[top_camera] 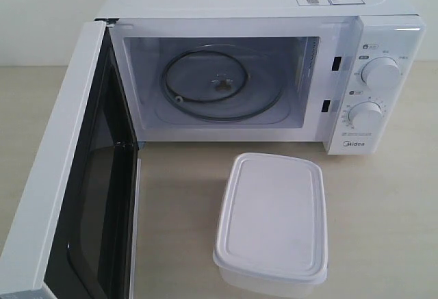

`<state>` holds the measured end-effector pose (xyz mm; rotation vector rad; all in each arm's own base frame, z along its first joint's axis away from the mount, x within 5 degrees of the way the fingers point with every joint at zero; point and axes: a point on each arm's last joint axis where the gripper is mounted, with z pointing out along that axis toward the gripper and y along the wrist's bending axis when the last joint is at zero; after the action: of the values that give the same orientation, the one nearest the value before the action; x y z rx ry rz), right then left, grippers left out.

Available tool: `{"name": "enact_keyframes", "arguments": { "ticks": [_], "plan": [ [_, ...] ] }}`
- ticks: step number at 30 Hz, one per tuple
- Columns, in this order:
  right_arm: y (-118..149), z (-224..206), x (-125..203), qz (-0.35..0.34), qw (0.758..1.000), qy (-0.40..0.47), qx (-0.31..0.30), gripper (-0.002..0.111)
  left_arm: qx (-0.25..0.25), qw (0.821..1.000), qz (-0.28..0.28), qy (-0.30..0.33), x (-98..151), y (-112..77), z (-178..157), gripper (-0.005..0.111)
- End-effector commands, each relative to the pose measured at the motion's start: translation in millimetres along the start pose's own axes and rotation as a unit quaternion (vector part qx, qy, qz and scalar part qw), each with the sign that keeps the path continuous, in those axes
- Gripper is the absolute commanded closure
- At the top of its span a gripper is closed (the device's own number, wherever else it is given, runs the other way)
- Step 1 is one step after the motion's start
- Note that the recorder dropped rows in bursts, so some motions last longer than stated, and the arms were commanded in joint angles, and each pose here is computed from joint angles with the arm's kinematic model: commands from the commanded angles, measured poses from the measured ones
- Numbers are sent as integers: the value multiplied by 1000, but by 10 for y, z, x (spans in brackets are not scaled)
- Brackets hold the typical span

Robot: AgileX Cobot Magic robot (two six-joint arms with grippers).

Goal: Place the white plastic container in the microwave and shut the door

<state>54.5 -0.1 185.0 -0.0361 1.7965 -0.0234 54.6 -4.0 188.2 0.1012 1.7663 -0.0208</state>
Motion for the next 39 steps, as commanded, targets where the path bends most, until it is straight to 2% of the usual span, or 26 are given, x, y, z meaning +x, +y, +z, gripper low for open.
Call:
{"name": "enact_keyframes", "arguments": {
  "ticks": [1, 5, 11, 15, 18, 26, 35, 39],
  "plan": [
    [-4, -4, -13, -7, 1000, -8, 3, 109, 1, 1000, -4, -4, 1, -2, 1, 102],
    [-4, -6, -68, -7, 999, -38, 3, 109, 1, 1000, -4, -4, 1, -2, 1, 102],
    [-4, -59, -311, -7, 985, -175, 4, 109, 1, 1000, -4, -4, 1, -2, 1, 102],
    [-4, -98, -404, 2, 973, -229, 3, 109, 1, 1000, -4, -4, 1, -2, 1, 102],
    [-5, -82, -407, 2, 977, -214, 2, 109, 1, 1000, -4, -4, 1, -2, 1, 102],
    [-11, 65, -676, -14, 981, -193, 3, 109, 1, 1000, -4, -4, 1, -2, 1, 102],
    [-9, 113, -773, 55, 971, -234, -14, 109, 1, 1000, -4, -4, 1, -2, 1, 102],
    [-9, 110, -779, 62, 969, -237, -16, 109, 1, 1000, -4, -4, 1, -2, 1, 102]
  ]
}}
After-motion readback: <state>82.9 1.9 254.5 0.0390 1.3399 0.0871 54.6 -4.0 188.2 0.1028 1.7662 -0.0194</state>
